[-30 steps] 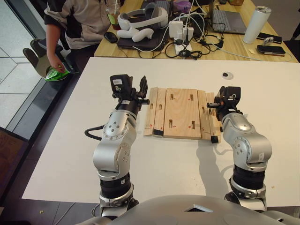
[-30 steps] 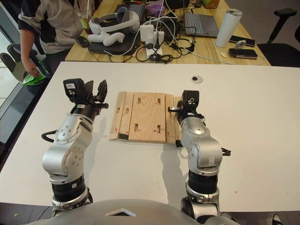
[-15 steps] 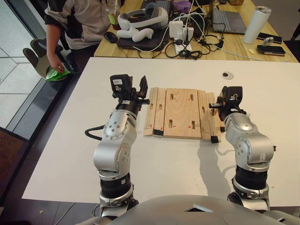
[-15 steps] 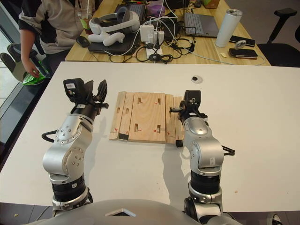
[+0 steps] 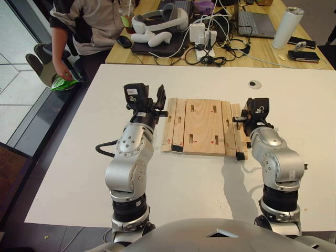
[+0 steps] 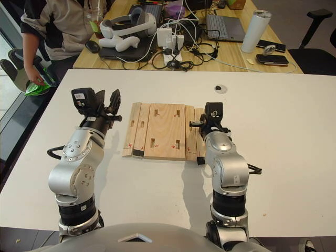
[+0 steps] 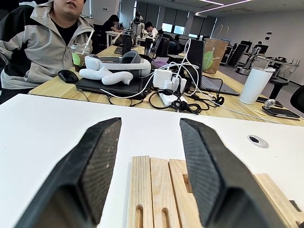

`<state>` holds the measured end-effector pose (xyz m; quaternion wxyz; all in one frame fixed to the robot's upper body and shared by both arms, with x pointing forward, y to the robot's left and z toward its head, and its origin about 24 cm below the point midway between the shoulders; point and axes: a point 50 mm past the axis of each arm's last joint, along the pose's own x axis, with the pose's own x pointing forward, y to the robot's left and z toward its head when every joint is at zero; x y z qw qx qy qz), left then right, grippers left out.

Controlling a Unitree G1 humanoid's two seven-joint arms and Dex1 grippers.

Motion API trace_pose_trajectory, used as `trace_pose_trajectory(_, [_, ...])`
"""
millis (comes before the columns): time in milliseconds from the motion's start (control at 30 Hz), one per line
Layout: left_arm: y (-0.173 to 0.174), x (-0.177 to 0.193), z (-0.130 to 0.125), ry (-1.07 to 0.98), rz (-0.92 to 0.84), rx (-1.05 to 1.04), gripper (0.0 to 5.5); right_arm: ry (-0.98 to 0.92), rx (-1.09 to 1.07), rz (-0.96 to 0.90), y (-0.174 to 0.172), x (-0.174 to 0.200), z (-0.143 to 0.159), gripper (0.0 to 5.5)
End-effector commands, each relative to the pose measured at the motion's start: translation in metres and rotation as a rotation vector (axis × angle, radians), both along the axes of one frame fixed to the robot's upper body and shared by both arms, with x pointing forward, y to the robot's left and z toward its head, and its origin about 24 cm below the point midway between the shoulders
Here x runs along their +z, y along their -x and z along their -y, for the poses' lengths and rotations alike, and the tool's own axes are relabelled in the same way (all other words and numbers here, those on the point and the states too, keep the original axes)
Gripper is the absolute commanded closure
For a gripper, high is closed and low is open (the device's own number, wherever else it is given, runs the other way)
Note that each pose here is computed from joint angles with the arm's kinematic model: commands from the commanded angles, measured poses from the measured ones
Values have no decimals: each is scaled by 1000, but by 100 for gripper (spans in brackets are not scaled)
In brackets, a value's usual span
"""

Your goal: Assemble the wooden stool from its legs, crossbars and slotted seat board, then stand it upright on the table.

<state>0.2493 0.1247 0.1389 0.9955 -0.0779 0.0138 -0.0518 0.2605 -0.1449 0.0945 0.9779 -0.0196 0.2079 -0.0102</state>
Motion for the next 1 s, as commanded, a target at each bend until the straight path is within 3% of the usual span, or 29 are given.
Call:
trace_pose_trajectory(33, [-1, 0, 2, -2, -1, -4, 323, 19, -7, -11, -3, -4, 4, 510])
trace_pose_trajectory(500, [-1, 2, 3, -20, 16, -10, 323, 3, -7, -12, 1, -6, 1, 510])
trace_pose_trajectory(767, [-1, 2, 4, -22, 18, -8, 323, 5, -32, -196, 14, -33, 4, 510])
trace_pose_trajectory(1000, [-1, 2, 4, -25, 18, -11, 323, -18, -33, -183, 12, -30, 2, 510])
